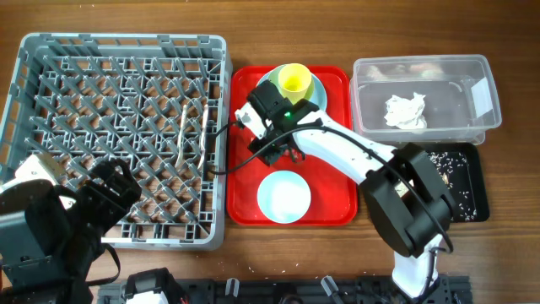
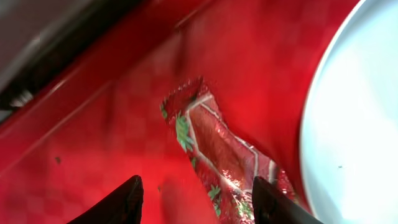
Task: Sort waste into correct bins and load items into the dishwasher rack
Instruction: 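Move the right gripper to the red wrapper and grasp it, then carry the red wrapper to the clear bin and release it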
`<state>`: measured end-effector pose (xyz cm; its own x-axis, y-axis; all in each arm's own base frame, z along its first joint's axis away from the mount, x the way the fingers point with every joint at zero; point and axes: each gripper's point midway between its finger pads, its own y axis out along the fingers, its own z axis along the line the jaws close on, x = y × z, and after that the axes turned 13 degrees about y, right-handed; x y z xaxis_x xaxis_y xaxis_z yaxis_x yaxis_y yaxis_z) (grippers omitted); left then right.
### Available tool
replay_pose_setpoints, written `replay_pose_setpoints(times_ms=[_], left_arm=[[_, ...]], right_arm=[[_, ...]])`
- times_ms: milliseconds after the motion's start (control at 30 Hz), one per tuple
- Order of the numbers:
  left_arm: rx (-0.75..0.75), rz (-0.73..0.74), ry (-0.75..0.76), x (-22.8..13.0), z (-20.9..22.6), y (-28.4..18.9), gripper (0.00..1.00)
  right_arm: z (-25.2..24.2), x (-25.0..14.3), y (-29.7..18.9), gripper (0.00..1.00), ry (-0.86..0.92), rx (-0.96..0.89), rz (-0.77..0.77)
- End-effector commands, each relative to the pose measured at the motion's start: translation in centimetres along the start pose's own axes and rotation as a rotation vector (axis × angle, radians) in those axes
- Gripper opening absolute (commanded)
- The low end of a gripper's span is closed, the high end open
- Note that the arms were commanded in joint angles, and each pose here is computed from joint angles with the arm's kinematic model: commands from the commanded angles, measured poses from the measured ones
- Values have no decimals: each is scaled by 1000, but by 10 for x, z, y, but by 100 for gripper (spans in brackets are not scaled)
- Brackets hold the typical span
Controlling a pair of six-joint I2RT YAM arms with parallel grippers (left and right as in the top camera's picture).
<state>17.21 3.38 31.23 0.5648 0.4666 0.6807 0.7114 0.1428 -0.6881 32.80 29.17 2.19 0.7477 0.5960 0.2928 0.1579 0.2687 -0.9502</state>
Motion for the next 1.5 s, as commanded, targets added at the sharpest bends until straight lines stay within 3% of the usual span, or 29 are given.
replay_pose_setpoints(times_ms=[0,200,233,300,333,500,633,800,933,1067,1167,1200,1233,1300,1333,1467], left_arm=[[9,-16,-13,3,2,-3,100],[8,-17,-13,3,2,-3,100],[9,-16,-13,3,2,-3,100],[9,-16,-13,3,2,-3,100],[8,-17,-13,3,2,-3,100],[8,-17,-13,3,2,-3,100],[9,-16,-13,3,2,-3,100],[9,-16,-13,3,2,-3,100],[9,-16,-13,3,2,-3,100],[8,-17,-13,3,2,-3,100],[9,-16,-13,3,2,-3,100],[9,-16,-13,3,2,-3,100],[9,-16,-13,3,2,-3,100],[9,-16,-13,3,2,-3,100],[9,-16,-13,3,2,-3,100],[8,-17,-13,3,2,-3,100]], right_arm=[[-5,-19,18,57,-14,-12,45],[-6,-29,29,57,-13,-12,42],[-6,-30,29,47,-12,-12,43],[-6,-31,29,9,-9,-11,48],[-5,-32,28,4,-8,-6,52],[-1,-9,-3,4,60,-4,-6],[1,31,-75,4,53,-13,-206],[-57,46,-162,4,174,-186,-410],[-140,19,-180,4,359,-296,-396],[-227,-33,-181,4,647,-355,-346],[-258,-57,-179,4,780,-320,-340],[-264,-62,-177,9,808,-282,-341],[-268,-65,-175,28,822,-263,-340],[-274,-73,-174,41,850,-251,-330],[-277,-77,-174,53,862,-255,-325],[-279,-83,-187,59,918,-261,-346]])
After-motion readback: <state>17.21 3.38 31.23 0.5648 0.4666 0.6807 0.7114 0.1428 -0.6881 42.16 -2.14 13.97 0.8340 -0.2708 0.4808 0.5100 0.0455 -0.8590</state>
